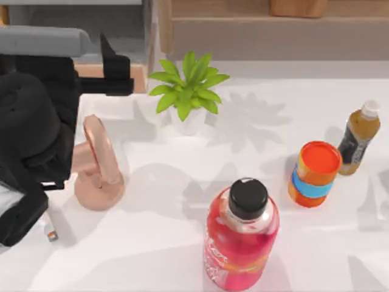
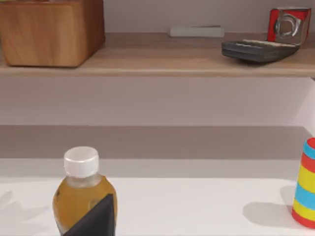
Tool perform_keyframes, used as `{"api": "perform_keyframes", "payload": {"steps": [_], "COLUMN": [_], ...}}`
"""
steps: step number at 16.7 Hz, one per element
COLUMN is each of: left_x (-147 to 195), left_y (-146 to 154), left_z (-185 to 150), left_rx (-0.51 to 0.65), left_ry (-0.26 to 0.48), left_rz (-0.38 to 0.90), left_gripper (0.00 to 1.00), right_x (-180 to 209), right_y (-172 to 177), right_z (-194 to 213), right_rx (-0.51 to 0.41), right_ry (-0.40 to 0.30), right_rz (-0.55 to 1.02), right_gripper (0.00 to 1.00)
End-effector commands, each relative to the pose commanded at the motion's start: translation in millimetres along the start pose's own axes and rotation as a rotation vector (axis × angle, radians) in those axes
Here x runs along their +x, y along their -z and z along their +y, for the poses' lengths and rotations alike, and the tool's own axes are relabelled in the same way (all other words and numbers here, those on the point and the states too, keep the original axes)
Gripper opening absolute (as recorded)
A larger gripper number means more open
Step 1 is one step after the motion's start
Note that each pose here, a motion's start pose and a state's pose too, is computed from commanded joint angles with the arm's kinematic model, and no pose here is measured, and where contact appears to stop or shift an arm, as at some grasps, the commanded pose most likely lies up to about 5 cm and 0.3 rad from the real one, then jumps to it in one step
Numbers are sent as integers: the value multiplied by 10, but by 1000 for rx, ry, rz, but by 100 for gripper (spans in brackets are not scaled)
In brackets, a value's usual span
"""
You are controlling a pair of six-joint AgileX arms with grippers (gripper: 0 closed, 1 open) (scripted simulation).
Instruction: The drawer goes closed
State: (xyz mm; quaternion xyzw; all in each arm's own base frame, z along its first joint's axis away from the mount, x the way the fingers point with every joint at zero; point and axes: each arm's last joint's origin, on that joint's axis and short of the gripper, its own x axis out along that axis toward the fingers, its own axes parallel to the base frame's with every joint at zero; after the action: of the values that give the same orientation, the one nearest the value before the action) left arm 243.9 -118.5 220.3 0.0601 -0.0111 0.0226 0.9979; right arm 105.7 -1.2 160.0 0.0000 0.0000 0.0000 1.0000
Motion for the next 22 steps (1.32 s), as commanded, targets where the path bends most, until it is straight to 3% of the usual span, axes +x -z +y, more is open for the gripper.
{"api": "perform_keyframes", "payload": {"steps": [5,10,13,15,18,22], "left_x": [310,359,234,122,-14,-58], "left_y": [218,503,702,858,1136,1490], "left_z": [723,1674,2186,2453,2698,2774], "left_rx": [293,711,979,1142,1325,1434], "left_ry": [-105,-215,-242,-227,-145,14], "left_rz": [-44,-57,-38,-17,5,-17], "left_gripper": [100,100,100,100,100,100], "right_x": [0,0,0,0,0,0], "right_y": [0,0,0,0,0,0], "right_z": [0,0,0,0,0,0], "right_rx": [0,0,0,0,0,0], "right_ry": [0,0,0,0,0,0], "right_rz": [0,0,0,0,0,0], "right_gripper": [100,100,100,100,100,100]}}
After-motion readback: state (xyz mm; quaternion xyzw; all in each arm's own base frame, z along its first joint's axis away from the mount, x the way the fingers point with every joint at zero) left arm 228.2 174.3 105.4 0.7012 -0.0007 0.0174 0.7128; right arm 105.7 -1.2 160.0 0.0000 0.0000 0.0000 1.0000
